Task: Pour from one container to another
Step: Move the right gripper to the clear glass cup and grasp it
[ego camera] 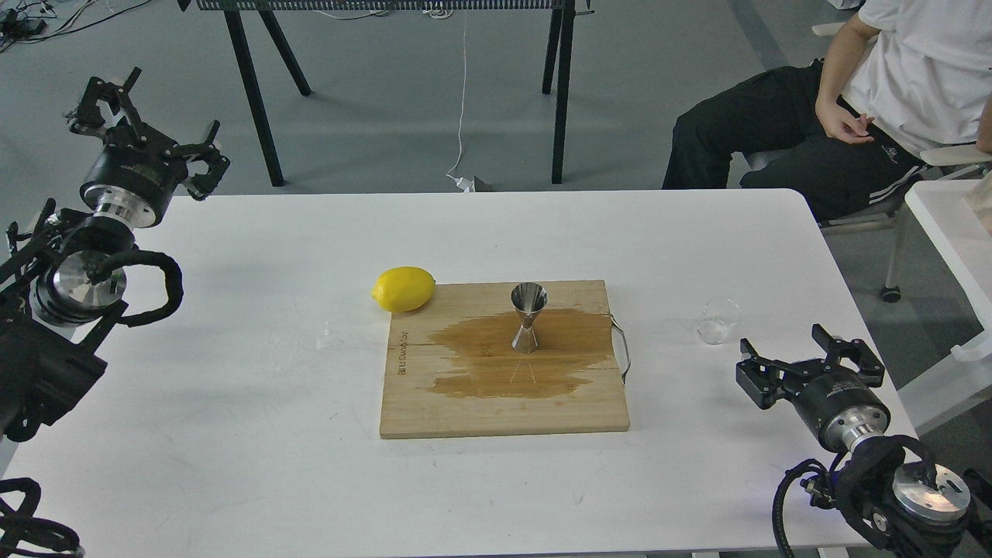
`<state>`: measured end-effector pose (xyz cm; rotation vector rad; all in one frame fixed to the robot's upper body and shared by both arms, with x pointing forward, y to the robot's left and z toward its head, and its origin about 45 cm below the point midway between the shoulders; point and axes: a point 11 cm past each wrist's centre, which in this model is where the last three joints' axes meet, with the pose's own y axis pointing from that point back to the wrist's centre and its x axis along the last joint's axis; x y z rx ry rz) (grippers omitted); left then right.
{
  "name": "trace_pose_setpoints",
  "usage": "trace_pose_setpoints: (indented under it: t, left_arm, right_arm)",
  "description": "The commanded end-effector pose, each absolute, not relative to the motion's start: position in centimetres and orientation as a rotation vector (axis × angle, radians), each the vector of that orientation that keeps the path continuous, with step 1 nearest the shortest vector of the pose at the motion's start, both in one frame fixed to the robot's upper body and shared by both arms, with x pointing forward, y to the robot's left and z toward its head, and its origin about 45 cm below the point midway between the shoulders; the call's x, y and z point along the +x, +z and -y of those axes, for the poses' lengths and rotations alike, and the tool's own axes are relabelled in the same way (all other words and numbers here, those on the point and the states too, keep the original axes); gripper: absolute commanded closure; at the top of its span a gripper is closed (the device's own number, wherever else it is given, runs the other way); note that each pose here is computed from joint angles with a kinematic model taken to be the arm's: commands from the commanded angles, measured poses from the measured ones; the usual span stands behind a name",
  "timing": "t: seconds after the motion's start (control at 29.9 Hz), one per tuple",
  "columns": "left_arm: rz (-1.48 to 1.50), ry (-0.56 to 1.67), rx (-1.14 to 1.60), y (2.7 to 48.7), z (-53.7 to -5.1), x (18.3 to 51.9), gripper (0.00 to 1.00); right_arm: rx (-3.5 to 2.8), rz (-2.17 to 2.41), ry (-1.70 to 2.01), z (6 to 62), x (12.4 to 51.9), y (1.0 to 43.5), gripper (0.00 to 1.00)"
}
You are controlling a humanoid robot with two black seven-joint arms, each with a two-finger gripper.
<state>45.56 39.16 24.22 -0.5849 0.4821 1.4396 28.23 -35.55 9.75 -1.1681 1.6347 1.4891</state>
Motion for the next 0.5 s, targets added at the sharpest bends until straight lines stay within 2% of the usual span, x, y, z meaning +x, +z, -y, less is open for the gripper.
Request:
trace_pose_setpoints:
  t: [0.0,0.2,0.47]
  left_arm:
    - [-0.486,1.431,-0.586,24.3,-38.4,45.8,0.00]
    - [-0.439,1.405,-0.591,26.9,-38.5,46.7,0.00]
    - [-0.427,1.420,-0.582,26.8,-39.3,46.6,0.00]
  right_arm:
    - [-1.176,-1.648,1.512,34.7,29.4,8.8,0.00]
    - [-1.161,-1.673,1.538,33.8,31.2,7.3,0.00]
    - [-1.107,-1.664,1.601,31.4,31.5,4.5,0.00]
